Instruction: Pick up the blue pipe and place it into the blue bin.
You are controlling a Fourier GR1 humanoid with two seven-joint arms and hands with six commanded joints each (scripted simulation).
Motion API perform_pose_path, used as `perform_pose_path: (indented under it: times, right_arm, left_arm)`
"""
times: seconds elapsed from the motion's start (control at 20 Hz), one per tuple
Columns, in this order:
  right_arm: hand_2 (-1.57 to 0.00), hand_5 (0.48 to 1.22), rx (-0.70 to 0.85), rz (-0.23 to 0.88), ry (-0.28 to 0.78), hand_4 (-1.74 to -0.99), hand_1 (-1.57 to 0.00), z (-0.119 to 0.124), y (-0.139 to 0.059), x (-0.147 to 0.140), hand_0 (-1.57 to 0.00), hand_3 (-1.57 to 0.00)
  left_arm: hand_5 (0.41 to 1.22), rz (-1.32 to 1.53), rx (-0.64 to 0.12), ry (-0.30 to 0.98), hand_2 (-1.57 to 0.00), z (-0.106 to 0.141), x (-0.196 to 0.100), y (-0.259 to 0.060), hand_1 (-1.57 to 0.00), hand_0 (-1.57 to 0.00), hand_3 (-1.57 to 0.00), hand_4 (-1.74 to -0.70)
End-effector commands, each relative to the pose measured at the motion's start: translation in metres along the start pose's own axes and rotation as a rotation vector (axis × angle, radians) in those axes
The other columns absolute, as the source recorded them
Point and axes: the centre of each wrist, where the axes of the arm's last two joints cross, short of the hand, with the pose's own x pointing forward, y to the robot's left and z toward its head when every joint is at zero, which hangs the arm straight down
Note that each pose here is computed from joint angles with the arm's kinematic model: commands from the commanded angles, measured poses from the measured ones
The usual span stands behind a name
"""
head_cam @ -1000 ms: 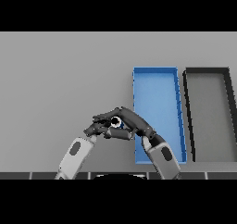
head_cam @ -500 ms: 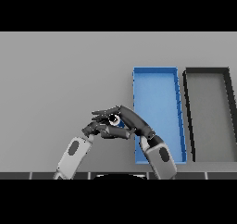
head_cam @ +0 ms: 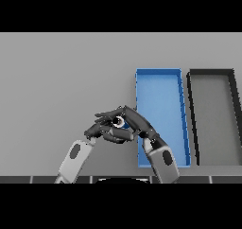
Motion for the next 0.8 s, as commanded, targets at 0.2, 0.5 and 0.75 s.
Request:
perform_pose_path:
  times: [0.2, 0.5, 0.75]
  right_arm:
    - [-1.57, 1.221, -0.015, -0.104, -0.059, -1.494, -1.57, -0.004, -0.016, 0.030, -1.57, -1.57]
    - [-1.57, 1.221, -0.110, -0.180, -0.135, -1.497, -1.57, -0.018, -0.060, 0.074, -1.57, -1.57]
    - [-1.57, 1.221, -0.322, -0.087, -0.159, -1.498, -1.57, -0.009, -0.116, 0.101, -1.57, -1.57]
  left_arm:
    - [0.493, -0.007, 0.022, 0.045, -0.01, -0.002, 0.000, 0.000, -0.01, -0.01, -0.01, -0.97]
    - [0.474, -0.012, 0.016, 0.024, 0.00, 0.003, 0.001, 0.001, 0.00, 0.00, 0.00, -0.95]
    - [0.466, -0.025, 0.022, -0.002, 0.00, 0.009, 0.000, 0.000, 0.00, 0.00, 0.00, -0.95]
